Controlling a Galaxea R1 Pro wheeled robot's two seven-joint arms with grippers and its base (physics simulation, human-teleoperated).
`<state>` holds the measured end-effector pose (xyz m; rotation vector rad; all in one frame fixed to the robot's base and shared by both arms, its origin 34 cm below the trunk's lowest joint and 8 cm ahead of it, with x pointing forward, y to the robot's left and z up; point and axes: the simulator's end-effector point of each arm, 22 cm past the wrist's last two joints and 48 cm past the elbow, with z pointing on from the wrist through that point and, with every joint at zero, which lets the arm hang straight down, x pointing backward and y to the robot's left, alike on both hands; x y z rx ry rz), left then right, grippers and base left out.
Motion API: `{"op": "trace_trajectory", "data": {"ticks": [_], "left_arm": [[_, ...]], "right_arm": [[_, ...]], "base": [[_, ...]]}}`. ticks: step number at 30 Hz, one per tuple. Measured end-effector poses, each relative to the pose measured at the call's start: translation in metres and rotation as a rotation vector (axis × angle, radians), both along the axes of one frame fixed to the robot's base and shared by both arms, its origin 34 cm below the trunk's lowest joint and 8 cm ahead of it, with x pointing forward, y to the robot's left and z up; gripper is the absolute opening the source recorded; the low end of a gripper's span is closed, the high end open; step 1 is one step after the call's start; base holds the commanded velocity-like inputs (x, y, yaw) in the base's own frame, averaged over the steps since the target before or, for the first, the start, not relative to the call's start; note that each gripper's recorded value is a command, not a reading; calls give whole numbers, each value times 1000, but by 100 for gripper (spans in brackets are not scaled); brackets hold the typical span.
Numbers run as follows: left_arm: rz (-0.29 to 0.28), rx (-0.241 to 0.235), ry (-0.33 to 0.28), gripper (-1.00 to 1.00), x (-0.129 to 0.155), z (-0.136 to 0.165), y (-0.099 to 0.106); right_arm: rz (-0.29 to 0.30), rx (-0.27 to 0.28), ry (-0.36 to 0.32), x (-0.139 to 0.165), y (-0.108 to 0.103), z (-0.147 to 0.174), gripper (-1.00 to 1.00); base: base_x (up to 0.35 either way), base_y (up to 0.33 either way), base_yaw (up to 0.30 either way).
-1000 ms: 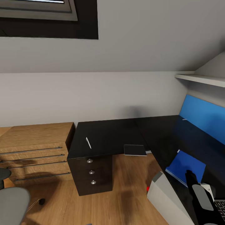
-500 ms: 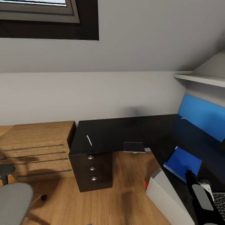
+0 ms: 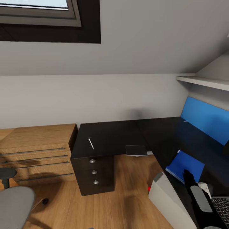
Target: In the bedroom, organize the workspace by keeping the computer under the desk, ensuring the monitor is on the desk, placing the keyboard on the desk next to the monitor, placing the mouse on the desk next to the keyboard, moving the folder from the swivel chair onto the desk next to the mouse, stacking the notebook on top of the folder with the pen on top of the notebook, and positioning the swivel chair next to the desk.
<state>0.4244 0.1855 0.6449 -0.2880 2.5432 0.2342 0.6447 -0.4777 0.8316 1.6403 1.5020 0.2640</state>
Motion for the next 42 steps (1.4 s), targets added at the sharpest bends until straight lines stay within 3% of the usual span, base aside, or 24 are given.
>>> {"op": "trace_trajectory", "data": {"ticks": [3,6,11,14,15,18,20,22,28,33,42], "left_arm": [[0,0,0,100,-1,3,0],[0,0,0,100,-2,7,0],[0,0,0,100,-3,12,0],[1,1,1,100,-4,15,0],[2,1,1,100,-4,15,1],[2,1,-1,100,-3,15,1],[3,1,-2,100,-3,16,1],[3,1,-6,100,-2,17,1],[4,1,-12,100,0,19,1],[3,1,-18,100,2,20,1],[3,0,-28,100,5,23,0]], "right_arm": [[12,-5,-22,5,4,10,100],[30,2,-70,15,21,25,100],[49,18,-93,21,40,33,100],[89,30,-112,28,65,37,100],[133,36,-127,36,89,38,100],[162,49,-133,39,110,37,100],[171,57,-134,40,118,36,100],[201,79,-131,42,144,32,100],[252,81,-117,44,168,29,100],[349,74,-55,37,205,7,100],[380,64,-43,35,214,5,100]], "base": [[0,0,0],[0,0,0],[0,0,0],[0,0,4],[0,0,33],[0,0,98],[0,0,151],[0,0,177],[0,0,186],[0,0,191],[0,0,192]]}}
